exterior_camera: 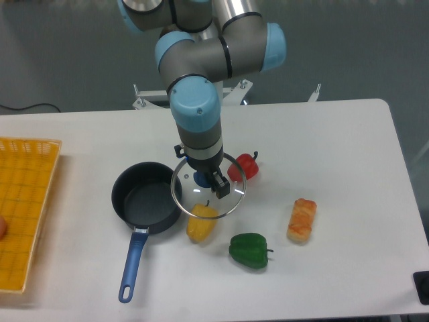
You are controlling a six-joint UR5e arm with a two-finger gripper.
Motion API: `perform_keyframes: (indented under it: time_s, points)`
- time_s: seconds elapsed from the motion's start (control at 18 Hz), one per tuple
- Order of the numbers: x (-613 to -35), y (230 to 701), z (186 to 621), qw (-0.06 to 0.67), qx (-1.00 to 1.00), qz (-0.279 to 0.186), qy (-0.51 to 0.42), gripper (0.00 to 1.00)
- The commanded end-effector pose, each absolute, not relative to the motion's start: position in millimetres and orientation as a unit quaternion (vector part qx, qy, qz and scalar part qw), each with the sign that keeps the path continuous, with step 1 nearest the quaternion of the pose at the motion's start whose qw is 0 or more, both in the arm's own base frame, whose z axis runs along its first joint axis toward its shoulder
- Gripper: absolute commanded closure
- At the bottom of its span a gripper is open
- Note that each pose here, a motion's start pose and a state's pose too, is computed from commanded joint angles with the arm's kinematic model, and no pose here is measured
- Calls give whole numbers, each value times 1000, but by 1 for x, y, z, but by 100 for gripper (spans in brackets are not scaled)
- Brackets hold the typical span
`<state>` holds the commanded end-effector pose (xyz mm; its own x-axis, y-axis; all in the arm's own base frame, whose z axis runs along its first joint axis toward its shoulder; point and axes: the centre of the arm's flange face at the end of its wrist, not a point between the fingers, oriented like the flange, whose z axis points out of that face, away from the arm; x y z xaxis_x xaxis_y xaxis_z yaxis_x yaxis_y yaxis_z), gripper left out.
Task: Place the lid on the table
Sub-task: 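Lift the clear glass lid by its knob away from the saucepan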
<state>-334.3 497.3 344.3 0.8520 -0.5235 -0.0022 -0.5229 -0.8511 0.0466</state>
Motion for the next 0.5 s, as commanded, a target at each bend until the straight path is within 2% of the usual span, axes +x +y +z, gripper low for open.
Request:
perform_keyframes:
  time_s: [0.5]
  points:
    - [-371, 471, 344, 20, 960, -8, -279, 39]
